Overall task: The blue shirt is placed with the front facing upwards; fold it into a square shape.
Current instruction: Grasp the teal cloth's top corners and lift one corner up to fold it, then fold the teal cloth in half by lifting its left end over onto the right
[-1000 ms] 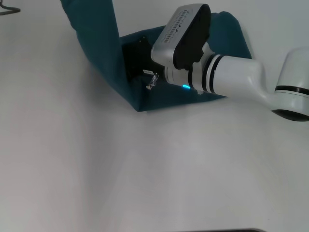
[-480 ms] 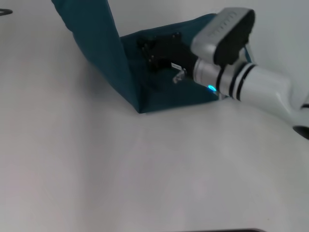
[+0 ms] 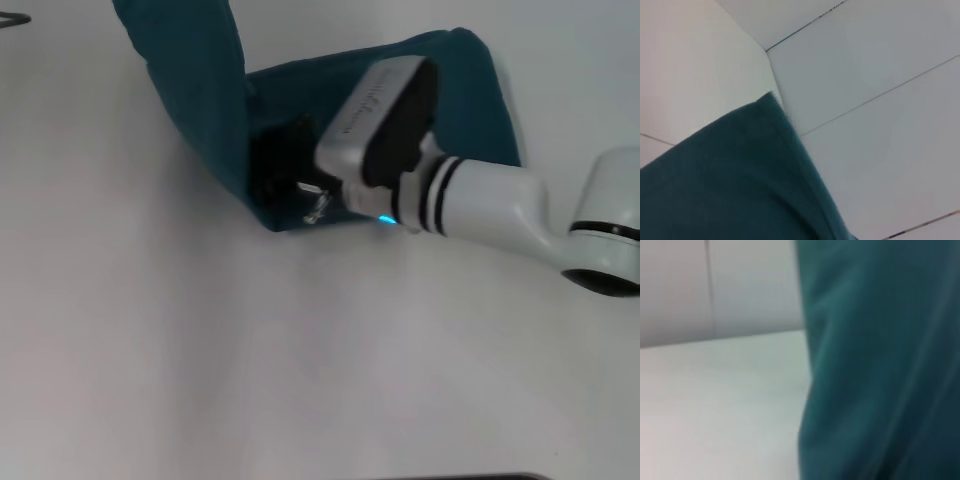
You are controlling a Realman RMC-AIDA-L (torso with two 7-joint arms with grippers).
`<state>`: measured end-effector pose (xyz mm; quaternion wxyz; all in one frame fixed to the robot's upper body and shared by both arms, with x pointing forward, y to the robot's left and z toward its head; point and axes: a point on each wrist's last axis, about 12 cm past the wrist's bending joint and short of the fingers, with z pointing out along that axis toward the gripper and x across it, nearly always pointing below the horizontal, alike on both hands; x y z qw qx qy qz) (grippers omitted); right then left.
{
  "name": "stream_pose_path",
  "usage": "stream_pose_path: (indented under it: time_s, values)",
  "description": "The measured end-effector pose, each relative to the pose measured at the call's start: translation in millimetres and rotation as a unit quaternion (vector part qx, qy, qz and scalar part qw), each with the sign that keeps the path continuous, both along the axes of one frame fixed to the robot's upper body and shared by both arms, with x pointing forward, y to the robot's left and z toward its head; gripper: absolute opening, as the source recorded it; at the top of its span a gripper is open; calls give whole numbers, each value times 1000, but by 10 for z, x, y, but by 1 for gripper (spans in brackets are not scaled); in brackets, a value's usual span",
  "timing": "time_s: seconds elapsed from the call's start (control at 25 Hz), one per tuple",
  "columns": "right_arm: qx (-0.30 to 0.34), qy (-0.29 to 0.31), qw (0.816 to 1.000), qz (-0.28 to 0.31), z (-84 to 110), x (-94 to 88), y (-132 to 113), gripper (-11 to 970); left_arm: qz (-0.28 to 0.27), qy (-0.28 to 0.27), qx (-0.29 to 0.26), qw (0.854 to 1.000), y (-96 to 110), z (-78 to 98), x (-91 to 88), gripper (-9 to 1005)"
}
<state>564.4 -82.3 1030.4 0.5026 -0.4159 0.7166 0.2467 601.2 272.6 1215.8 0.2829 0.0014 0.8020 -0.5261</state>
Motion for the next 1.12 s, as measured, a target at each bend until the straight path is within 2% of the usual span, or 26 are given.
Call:
stream_pose_path:
  time_s: [0.24, 0.4, 0.56, 0.76, 1.12]
  values:
    - [9, -3, 1000, 18, 99, 5, 189, 33, 0, -6, -8, 1000, 5, 25, -11, 23]
    - [18, -4, 1000, 5, 74, -1, 78, 39, 5, -4, -7, 1000, 36, 5, -18, 23]
    - [60, -12, 998, -12, 30, -82, -171, 45, 9, 3, -6, 1000, 67, -35, -23, 23]
    - [133, -8, 990, -39, 18, -201, -614, 52, -2, -2, 0, 1000, 31, -39, -18, 24]
    - [163, 65, 984, -15, -177, -590, -1318, 65, -60, -10, 23, 998, -356, -106, 83, 24]
